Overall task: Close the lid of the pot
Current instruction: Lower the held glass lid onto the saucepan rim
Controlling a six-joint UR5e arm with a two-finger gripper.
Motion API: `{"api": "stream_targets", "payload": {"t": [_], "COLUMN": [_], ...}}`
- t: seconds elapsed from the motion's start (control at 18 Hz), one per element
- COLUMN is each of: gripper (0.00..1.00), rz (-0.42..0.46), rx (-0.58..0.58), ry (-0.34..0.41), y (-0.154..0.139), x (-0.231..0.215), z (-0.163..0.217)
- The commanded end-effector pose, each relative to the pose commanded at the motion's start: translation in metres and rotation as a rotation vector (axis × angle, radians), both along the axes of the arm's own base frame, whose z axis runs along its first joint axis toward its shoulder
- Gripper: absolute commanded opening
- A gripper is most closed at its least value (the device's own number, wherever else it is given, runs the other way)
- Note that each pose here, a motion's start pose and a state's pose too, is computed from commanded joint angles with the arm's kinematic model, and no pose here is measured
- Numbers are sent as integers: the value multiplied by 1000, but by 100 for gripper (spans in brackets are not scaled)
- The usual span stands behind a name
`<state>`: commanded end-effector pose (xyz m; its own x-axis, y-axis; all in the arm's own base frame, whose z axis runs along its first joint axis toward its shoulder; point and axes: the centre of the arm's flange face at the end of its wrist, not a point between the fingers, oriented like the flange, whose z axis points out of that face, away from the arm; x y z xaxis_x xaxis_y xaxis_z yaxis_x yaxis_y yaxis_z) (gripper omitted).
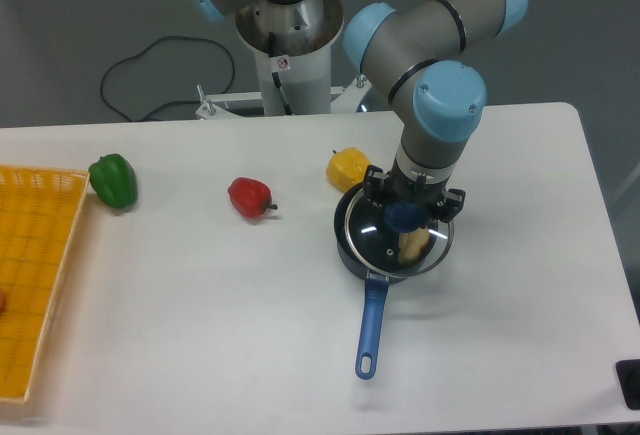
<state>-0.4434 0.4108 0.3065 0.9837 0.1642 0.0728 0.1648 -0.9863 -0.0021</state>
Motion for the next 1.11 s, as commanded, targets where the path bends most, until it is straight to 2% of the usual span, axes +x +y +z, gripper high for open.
{"api": "stream_targets", "payload": {"t": [1.11], "gripper": [56], "rz": [-3], "rx": [9], "ry": [9], "y": [-11], "x": [16], "z": [1]}}
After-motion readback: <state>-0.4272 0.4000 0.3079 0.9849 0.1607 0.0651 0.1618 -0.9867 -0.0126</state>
